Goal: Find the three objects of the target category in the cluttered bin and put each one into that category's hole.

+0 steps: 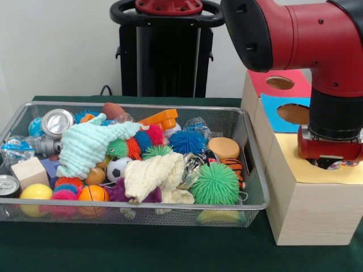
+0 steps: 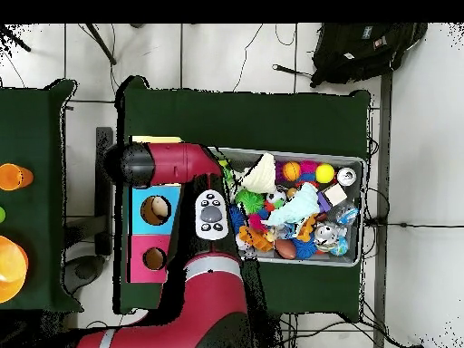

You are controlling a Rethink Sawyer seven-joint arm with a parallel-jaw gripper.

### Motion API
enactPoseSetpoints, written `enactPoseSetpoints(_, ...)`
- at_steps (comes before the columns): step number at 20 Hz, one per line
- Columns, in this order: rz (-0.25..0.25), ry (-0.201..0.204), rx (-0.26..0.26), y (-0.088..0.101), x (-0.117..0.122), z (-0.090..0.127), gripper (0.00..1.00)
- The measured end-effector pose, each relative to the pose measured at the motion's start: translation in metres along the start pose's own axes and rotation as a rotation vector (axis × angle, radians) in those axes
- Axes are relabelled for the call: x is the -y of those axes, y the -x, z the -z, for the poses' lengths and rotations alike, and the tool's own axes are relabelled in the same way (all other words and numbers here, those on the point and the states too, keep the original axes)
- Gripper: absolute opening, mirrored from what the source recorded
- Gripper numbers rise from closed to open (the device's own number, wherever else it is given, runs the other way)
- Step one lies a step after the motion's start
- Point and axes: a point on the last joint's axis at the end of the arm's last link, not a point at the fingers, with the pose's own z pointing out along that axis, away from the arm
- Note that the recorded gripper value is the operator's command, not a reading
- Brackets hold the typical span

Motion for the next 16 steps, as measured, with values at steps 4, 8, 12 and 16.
enactPoseSetpoints(4,-0.001,0.000,-0.001,0.000,0.001,0.000,0.00)
enactPoseSetpoints(8,-0.014,0.005,-0.007,0.001,0.008,0.002,0.00)
enactPoseSetpoints(12,-0.042,0.020,-0.015,0.007,0.021,0.010,0.00)
enactPoseSetpoints(16,-0.065,0.019,-0.027,0.015,0.036,0.022,0.00)
